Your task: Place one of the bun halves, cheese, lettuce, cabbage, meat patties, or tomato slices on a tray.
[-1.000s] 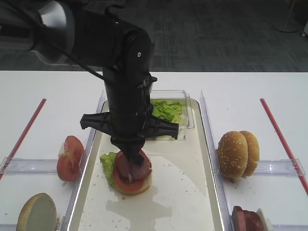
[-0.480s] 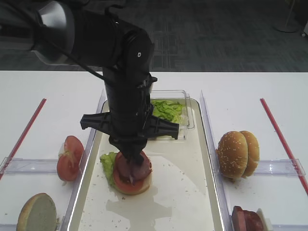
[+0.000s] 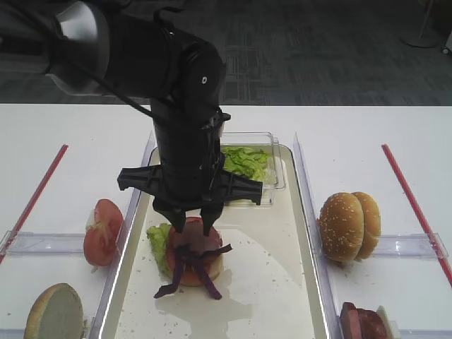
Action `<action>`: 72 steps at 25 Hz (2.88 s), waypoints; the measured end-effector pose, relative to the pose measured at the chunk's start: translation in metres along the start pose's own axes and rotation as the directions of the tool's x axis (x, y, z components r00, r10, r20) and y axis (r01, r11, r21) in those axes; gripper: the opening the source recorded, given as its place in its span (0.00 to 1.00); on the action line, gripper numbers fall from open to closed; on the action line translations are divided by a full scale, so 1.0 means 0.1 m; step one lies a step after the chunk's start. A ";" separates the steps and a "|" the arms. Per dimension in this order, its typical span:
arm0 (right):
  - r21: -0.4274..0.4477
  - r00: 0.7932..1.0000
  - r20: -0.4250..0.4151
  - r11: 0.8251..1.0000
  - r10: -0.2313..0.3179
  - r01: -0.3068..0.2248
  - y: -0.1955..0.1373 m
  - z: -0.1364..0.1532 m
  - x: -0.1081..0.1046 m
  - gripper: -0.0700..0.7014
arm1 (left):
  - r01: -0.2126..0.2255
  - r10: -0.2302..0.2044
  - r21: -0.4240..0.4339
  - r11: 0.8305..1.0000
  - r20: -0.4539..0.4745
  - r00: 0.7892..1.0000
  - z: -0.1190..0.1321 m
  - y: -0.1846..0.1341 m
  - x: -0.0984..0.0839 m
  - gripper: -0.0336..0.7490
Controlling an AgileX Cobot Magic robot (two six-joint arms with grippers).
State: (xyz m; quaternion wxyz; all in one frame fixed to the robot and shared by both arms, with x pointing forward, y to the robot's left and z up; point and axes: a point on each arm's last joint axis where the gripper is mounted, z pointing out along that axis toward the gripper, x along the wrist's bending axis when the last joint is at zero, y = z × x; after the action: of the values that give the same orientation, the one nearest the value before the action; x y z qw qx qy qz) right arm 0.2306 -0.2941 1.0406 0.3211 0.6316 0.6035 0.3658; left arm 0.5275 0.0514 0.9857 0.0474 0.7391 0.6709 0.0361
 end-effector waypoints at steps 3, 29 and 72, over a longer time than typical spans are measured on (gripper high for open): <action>0.000 1.000 0.000 1.000 0.000 0.000 0.00 0.00 0.00 0.14 | 0.000 0.000 0.001 1.000 -0.001 1.000 0.00 0.00 0.00 0.39; 0.000 1.000 0.000 1.000 0.000 0.000 0.00 0.00 0.00 0.14 | -0.015 0.014 -0.029 0.999 -0.021 1.000 -0.12 -0.01 0.05 0.46; 0.000 1.000 0.000 1.000 0.000 0.000 0.00 0.00 0.00 0.14 | -0.009 0.028 -0.214 0.977 0.084 0.996 -1.03 0.33 -0.03 0.74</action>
State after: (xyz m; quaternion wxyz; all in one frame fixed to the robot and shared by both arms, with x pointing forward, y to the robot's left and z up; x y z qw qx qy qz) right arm 0.2306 -0.2941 1.0406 0.3211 0.6316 0.6035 0.3658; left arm 0.5480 0.0480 1.0921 0.1551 0.7370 0.6535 0.0761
